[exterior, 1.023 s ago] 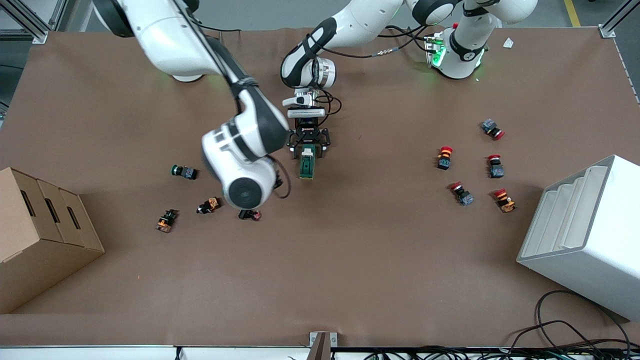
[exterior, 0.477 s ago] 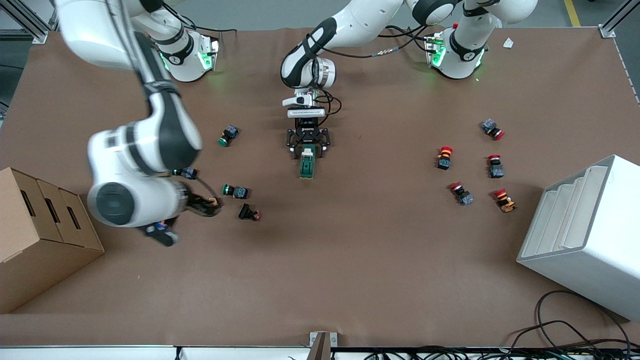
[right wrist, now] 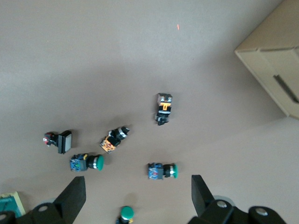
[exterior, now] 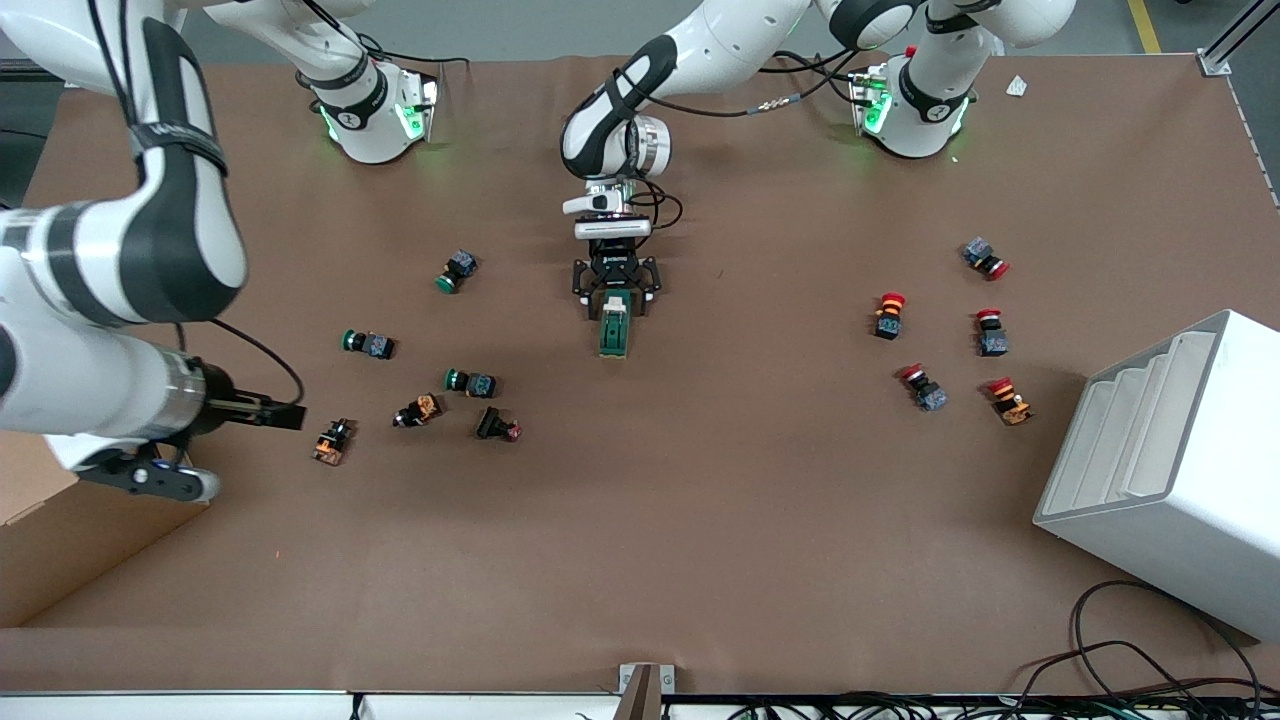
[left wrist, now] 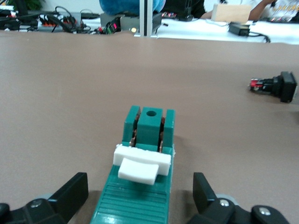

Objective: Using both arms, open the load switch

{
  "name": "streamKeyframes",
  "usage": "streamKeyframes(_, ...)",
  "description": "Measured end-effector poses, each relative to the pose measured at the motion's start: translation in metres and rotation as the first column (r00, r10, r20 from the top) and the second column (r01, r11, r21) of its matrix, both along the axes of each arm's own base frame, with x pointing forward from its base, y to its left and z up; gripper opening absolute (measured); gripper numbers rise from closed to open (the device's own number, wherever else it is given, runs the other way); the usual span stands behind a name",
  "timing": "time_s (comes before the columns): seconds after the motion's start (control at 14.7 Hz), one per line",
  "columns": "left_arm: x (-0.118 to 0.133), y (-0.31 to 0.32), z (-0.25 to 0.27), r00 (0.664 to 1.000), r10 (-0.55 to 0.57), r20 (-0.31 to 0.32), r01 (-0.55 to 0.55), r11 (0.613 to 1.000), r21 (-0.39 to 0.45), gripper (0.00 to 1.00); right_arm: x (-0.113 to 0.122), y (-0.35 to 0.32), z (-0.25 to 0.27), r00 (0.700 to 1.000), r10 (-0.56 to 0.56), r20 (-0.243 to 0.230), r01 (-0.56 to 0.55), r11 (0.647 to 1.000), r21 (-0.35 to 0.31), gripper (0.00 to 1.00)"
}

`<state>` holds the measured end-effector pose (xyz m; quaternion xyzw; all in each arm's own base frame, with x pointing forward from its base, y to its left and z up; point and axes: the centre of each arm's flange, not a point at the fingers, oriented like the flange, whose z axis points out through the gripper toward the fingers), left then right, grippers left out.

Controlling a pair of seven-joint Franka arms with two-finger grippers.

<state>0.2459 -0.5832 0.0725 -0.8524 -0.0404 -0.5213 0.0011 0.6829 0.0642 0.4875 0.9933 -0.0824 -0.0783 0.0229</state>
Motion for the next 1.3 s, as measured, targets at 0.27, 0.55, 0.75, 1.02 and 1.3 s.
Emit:
streamKeyframes(0.27, 0.007, -0.008, 0.020, 0.995, 0.053, -0.082, -0.052, 0.999, 0.016, 1.00, -0.007, -0.057, 0.026, 0.997, 0.072, 0.021, -0.072, 0.997, 0.024, 1.00)
streamKeyframes(0.55, 0.021, -0.029, 0.057, 0.982, 0.107, -0.154, -0.104, 0.994, 0.030, 1.00, -0.018, -0.100, 0.048, 0.997, 0.072, 0.033, -0.073, 0.997, 0.033, 1.00)
streamKeyframes(0.75, 0.034, -0.048, 0.096, 0.965, 0.140, -0.220, -0.138, 0.990, 0.028, 1.00, -0.021, -0.117, 0.054, 0.997, 0.071, 0.035, -0.072, 0.997, 0.036, 1.00)
streamKeyframes(1.02, 0.084, -0.049, 0.184, 0.921, 0.177, -0.347, -0.170, 0.984, 0.051, 1.00, -0.023, -0.122, 0.053, 0.998, 0.065, 0.022, -0.066, 0.997, 0.038, 1.00)
streamKeyframes(1.3, 0.146, -0.012, 0.289, 0.840, 0.177, -0.513, -0.184, 0.982, 0.037, 1.00, -0.026, -0.117, 0.051, 0.997, 0.073, -0.004, -0.073, 0.996, 0.045, 1.00)
